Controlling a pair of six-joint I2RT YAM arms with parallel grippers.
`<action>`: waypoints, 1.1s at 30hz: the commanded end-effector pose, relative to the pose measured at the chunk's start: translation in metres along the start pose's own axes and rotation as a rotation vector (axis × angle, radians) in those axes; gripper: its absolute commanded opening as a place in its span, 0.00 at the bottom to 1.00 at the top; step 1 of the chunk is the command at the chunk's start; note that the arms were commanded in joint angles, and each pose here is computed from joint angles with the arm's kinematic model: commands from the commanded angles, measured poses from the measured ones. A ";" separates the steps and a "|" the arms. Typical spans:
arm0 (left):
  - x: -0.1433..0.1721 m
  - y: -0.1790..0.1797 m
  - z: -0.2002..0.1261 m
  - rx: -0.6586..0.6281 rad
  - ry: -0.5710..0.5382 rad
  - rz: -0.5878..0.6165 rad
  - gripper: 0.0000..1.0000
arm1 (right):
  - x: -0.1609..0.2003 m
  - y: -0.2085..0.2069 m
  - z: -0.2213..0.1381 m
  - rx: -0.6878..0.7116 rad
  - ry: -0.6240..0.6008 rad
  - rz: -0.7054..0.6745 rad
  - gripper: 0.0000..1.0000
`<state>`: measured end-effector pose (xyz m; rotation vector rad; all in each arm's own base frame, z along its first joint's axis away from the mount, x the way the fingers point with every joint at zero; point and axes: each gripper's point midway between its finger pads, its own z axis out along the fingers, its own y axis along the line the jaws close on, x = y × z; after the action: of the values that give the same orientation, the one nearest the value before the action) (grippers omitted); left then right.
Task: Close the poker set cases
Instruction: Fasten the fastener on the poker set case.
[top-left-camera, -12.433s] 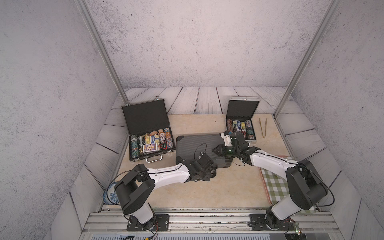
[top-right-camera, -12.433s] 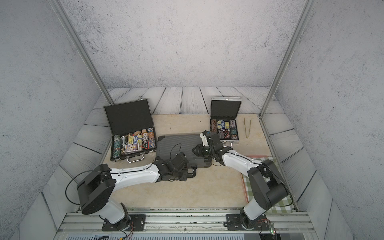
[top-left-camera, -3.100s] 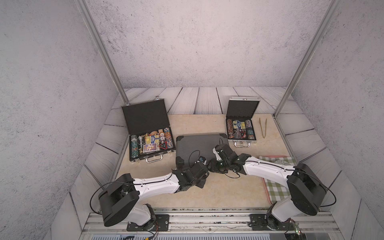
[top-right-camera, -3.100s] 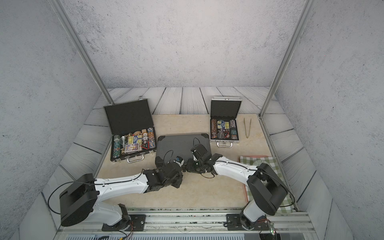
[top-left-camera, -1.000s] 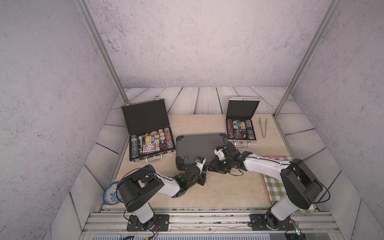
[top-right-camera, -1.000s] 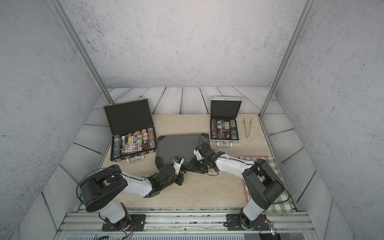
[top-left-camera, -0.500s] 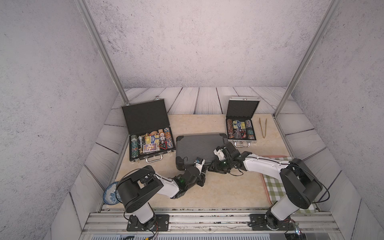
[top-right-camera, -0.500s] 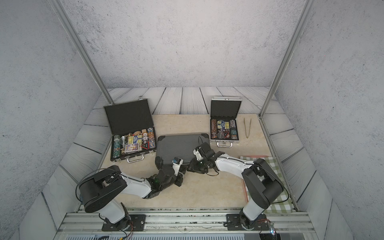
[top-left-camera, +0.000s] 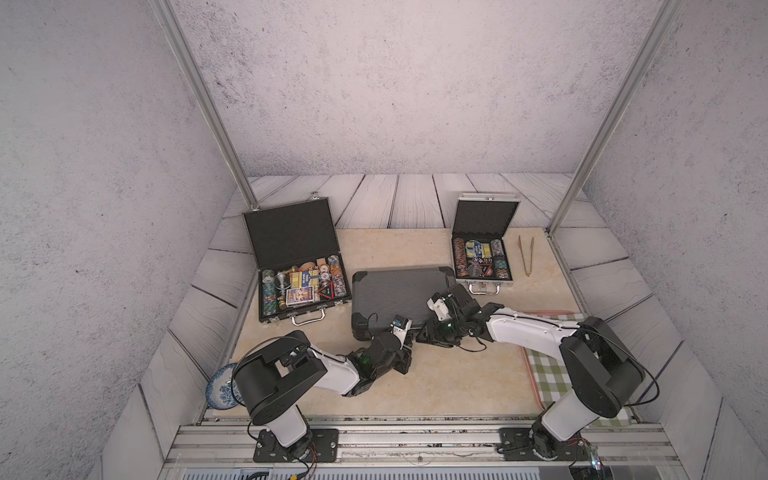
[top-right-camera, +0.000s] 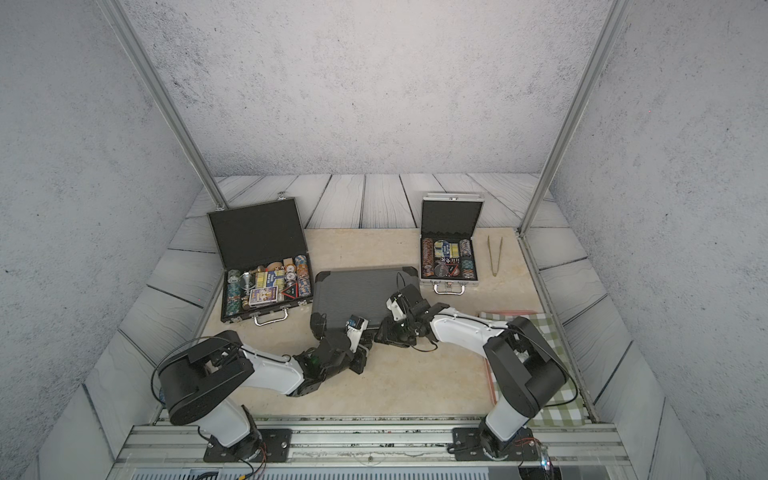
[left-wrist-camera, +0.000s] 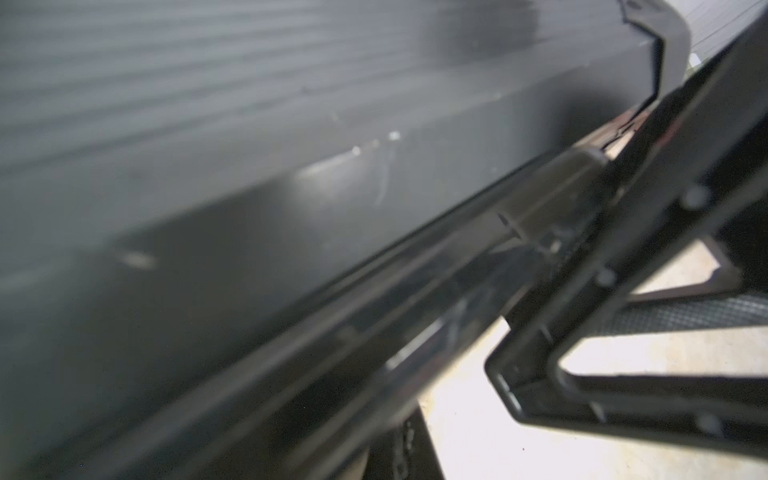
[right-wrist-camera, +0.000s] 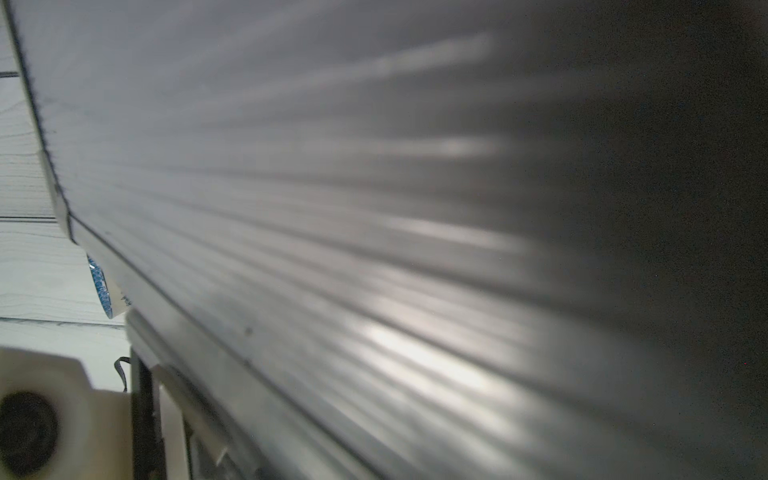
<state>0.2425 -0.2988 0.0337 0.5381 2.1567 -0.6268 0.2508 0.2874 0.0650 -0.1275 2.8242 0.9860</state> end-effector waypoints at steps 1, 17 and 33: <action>0.006 0.021 0.004 -0.098 0.026 0.013 0.00 | -0.059 -0.011 -0.004 0.061 -0.206 0.001 0.43; 0.014 0.032 0.002 -0.158 0.056 0.036 0.00 | -0.059 -0.015 -0.003 0.064 -0.203 0.002 0.42; 0.030 0.059 0.002 -0.297 0.111 0.089 0.00 | -0.060 -0.019 -0.002 0.069 -0.198 0.013 0.42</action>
<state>0.2468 -0.2938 0.0259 0.5574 2.1813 -0.5151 0.2510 0.2870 0.0648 -0.1430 2.8309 0.9823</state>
